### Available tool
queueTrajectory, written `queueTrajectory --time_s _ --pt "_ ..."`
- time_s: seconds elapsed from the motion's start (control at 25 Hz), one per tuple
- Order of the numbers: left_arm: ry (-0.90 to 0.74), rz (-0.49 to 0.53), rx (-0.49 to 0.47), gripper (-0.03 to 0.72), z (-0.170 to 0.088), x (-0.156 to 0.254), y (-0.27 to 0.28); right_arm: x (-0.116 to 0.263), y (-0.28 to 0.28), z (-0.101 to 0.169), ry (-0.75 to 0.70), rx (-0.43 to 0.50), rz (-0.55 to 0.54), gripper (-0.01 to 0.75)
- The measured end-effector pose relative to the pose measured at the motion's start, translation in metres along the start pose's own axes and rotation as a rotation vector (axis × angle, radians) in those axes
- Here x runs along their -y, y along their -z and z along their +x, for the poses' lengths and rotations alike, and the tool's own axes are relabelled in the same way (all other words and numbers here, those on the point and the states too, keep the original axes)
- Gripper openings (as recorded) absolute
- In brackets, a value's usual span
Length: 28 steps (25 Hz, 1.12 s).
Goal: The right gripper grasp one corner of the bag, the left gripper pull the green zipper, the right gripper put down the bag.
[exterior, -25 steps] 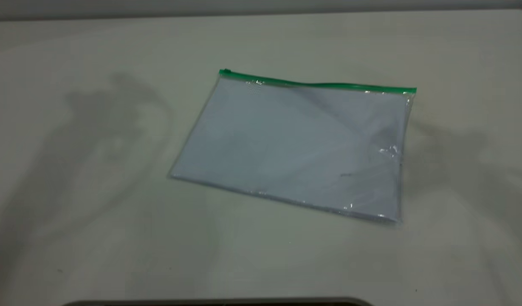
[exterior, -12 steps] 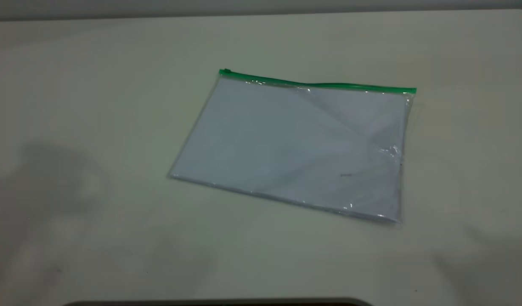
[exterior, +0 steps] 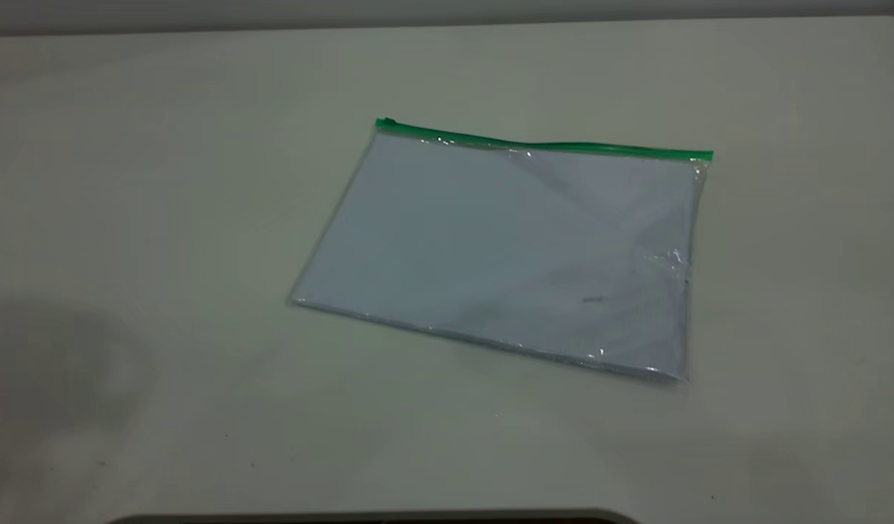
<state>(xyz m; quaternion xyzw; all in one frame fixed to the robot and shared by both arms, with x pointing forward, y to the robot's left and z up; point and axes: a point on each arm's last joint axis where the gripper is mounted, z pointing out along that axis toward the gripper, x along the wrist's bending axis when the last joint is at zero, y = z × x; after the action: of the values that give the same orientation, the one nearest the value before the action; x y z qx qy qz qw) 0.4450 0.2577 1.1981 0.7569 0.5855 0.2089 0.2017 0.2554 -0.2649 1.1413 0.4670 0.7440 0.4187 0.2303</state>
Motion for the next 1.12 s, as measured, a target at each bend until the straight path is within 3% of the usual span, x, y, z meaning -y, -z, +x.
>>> queueTrajectory --time_s 0.44,0.64,1.12 --pt "0.0 0.0 0.0 0.523 0.0 0.0 0.0 0.068 -0.013 0.003 0.027 0.055 -0.006 0.574" --pt "0.0 0.0 0.0 0.523 0.0 0.0 0.0 0.09 -0.025 -0.005 0.052 0.131 0.014 0.574" --pt "0.0 0.0 0.0 0.523 0.0 0.0 0.0 0.101 -0.026 -0.005 0.072 0.165 -0.025 0.574"
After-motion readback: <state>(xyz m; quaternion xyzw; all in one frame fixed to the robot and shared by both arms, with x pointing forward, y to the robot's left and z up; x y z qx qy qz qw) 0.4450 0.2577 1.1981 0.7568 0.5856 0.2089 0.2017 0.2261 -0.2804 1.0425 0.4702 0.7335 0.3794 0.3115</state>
